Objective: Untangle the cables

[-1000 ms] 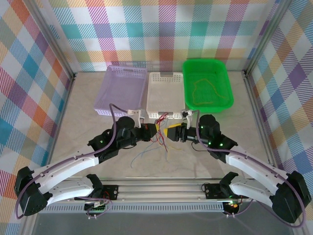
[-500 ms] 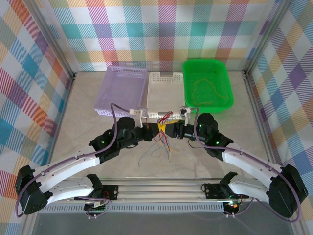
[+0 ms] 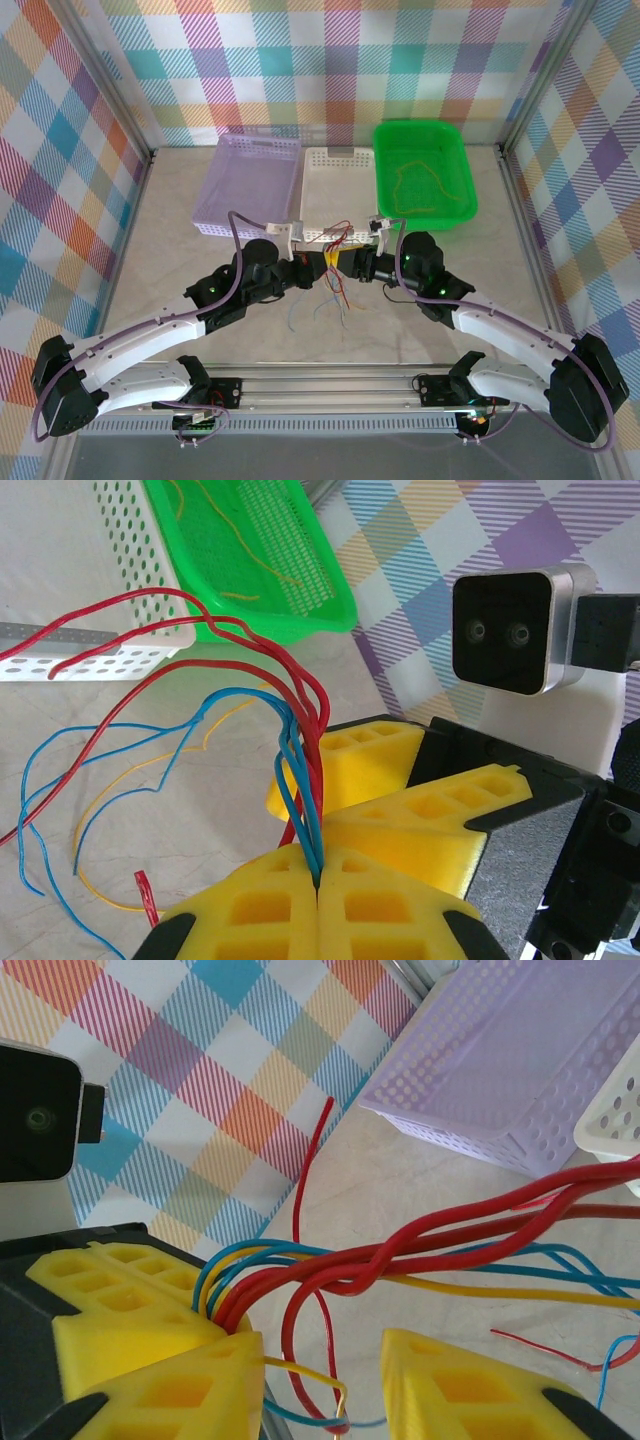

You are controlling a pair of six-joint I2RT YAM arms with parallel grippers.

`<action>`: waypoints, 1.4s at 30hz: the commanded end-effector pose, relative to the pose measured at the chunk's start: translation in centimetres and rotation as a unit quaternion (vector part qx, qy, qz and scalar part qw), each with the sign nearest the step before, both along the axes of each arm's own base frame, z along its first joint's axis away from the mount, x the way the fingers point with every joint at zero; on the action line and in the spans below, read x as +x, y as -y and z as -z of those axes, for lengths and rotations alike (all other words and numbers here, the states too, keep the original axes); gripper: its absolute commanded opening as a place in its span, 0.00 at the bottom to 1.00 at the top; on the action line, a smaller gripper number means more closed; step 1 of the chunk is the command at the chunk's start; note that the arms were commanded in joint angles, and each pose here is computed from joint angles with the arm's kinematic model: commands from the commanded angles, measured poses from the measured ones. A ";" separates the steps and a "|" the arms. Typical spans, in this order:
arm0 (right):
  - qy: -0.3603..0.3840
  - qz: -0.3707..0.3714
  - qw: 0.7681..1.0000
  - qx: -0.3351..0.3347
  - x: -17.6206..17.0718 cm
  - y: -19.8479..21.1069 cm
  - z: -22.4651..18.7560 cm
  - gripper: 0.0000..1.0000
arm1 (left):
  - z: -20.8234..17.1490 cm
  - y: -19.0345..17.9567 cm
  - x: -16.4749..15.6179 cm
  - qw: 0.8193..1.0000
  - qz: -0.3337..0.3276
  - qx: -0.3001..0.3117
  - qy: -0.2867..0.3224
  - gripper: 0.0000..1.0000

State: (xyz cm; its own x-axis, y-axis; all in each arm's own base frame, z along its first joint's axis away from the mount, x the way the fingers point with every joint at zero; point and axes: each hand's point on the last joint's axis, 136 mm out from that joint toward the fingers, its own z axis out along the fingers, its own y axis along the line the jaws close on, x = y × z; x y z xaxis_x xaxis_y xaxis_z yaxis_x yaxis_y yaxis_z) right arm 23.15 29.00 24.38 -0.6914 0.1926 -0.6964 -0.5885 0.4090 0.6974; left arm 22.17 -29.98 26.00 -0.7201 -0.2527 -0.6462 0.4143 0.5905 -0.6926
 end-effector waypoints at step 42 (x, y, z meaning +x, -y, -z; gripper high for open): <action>-0.013 0.187 0.981 -0.050 1.1 10.4 2.1 0.00 | -2.7 -7.6 -3.2 0.994 -0.027 0.084 0.065 0.00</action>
